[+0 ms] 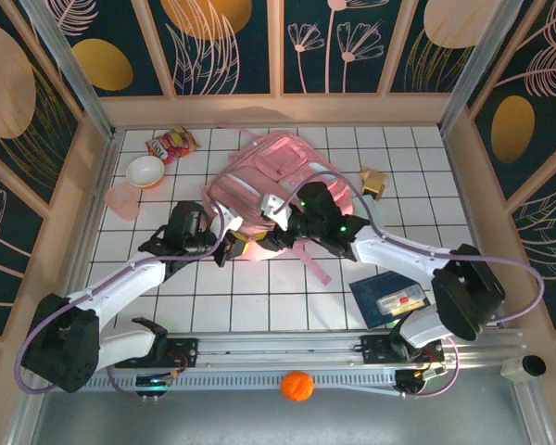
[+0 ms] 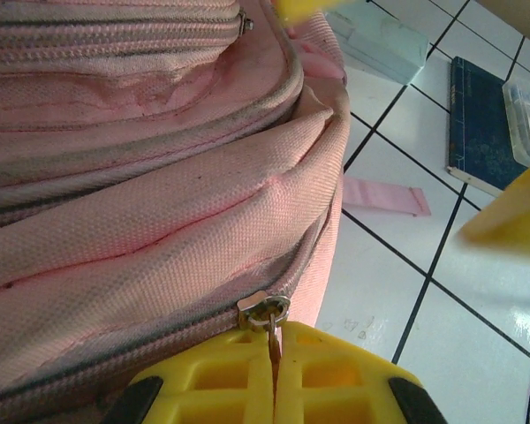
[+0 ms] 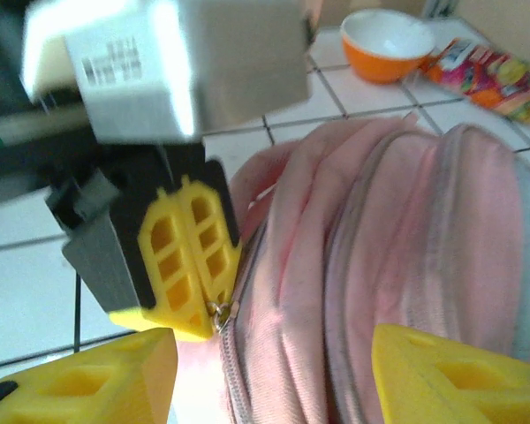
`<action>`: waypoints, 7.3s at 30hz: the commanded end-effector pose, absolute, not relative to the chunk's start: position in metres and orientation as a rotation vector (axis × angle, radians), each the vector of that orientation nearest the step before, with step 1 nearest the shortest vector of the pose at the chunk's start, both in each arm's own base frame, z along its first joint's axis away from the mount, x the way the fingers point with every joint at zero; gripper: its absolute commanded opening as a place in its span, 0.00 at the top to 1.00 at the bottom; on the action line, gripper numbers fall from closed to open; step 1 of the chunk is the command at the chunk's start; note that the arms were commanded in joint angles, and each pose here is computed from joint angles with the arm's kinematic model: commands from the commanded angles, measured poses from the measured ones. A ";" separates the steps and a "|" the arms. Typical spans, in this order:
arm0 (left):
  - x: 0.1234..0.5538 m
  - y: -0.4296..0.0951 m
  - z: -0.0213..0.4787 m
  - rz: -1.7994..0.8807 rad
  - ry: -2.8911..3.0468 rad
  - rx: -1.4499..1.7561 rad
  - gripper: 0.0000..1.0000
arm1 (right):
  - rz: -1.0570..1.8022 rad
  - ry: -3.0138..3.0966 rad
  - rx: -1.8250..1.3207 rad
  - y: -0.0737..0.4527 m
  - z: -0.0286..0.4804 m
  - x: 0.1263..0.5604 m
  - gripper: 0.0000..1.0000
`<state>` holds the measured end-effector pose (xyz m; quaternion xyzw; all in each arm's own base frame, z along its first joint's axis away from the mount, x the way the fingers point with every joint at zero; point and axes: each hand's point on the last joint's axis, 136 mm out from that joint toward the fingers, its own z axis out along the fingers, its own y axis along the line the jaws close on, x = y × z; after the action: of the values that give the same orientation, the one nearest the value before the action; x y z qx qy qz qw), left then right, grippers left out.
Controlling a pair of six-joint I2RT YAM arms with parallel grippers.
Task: Pack the student bag
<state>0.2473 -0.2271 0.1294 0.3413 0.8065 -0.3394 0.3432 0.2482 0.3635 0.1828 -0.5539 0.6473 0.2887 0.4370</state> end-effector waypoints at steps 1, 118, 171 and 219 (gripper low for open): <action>0.247 -0.238 0.156 -0.950 1.969 0.924 1.00 | 0.651 1.549 -1.427 0.372 0.186 0.257 0.40; 0.356 -0.116 0.194 -0.343 2.086 0.201 0.23 | 0.859 1.504 -1.424 0.333 0.202 0.225 0.53; 0.266 -0.432 0.125 -1.042 2.117 0.840 0.33 | 0.744 2.450 1.607 0.052 0.022 0.227 0.21; 0.276 -0.546 0.033 -0.943 2.255 1.013 0.57 | 0.481 2.495 1.599 0.010 0.011 0.186 0.58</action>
<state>0.2251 -0.5723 0.0363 0.4375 0.7854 -0.3872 0.2045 0.1859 0.0109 0.0166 0.5418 0.8206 0.1681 0.0702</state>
